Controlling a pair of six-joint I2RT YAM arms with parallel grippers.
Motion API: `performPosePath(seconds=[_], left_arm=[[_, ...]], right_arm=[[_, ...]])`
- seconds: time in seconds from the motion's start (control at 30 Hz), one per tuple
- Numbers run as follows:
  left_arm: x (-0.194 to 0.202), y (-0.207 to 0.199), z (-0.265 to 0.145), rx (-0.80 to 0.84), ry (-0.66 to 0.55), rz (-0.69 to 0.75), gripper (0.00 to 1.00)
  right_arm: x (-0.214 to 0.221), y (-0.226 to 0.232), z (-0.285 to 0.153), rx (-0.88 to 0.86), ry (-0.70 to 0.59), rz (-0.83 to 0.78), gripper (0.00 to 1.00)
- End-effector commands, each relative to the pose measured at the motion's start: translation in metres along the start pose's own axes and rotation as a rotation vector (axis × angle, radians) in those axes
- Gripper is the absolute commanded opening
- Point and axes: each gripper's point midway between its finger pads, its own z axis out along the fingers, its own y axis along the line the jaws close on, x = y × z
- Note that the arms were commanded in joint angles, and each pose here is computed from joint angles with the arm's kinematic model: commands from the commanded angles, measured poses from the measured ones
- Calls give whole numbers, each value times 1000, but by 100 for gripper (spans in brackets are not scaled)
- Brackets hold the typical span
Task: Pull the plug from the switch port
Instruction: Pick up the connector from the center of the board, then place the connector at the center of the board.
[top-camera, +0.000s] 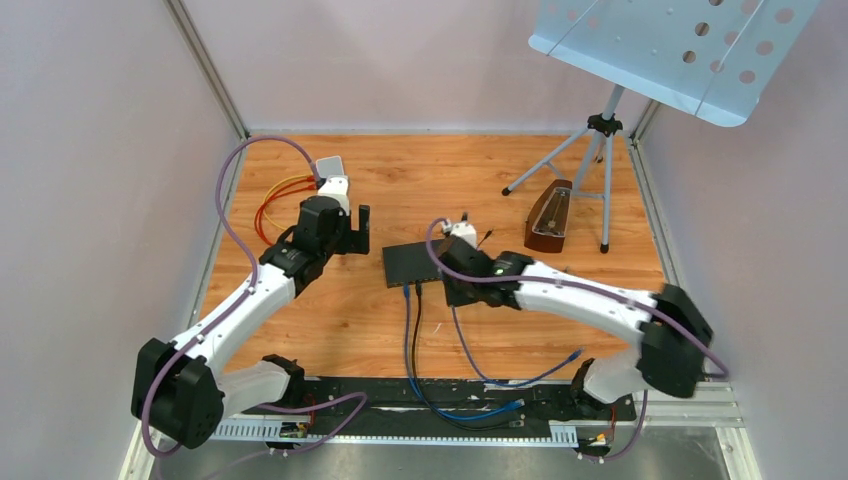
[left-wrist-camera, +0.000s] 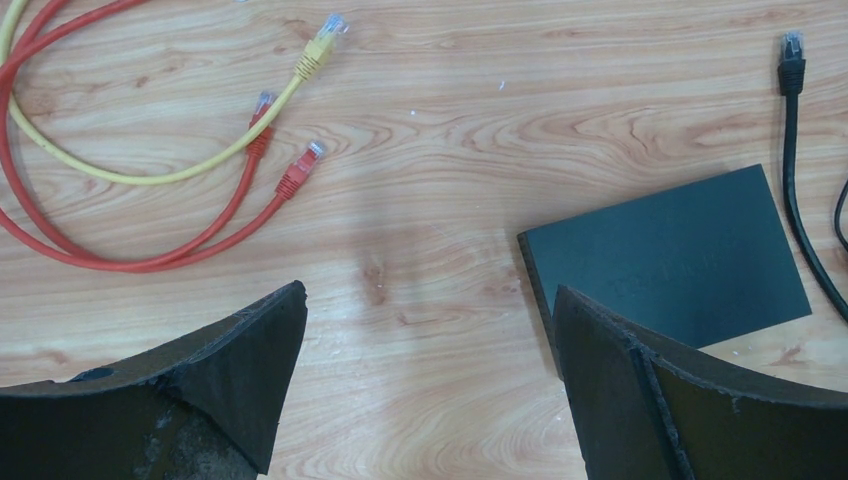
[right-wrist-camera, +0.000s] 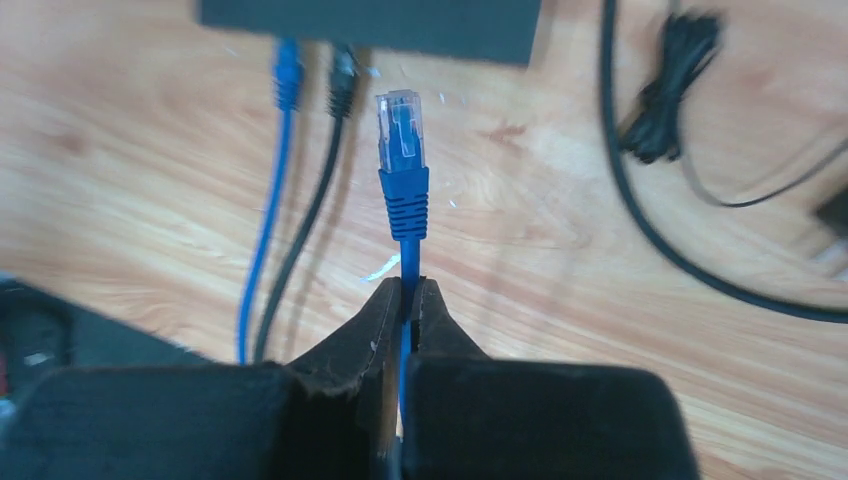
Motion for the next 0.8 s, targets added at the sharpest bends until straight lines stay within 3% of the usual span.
performPosePath(seconds=[0.0, 0.17, 0.3, 0.47, 0.77], left_arm=[[-16, -2, 2, 10, -32, -12, 100], [-18, -7, 4, 27, -27, -20, 100], [-19, -13, 5, 51, -16, -35, 100], [-18, -15, 3, 61, -8, -46, 100], [-20, -13, 0, 53, 8, -24, 100]], right_arm=[[-65, -17, -80, -62, -246, 19, 0], [-114, -55, -133, -90, -416, 58, 0], [-142, -95, -130, -29, -435, 106, 0], [-166, -93, -93, -65, -365, 142, 0], [-200, -90, 15, -5, -203, 274, 0]])
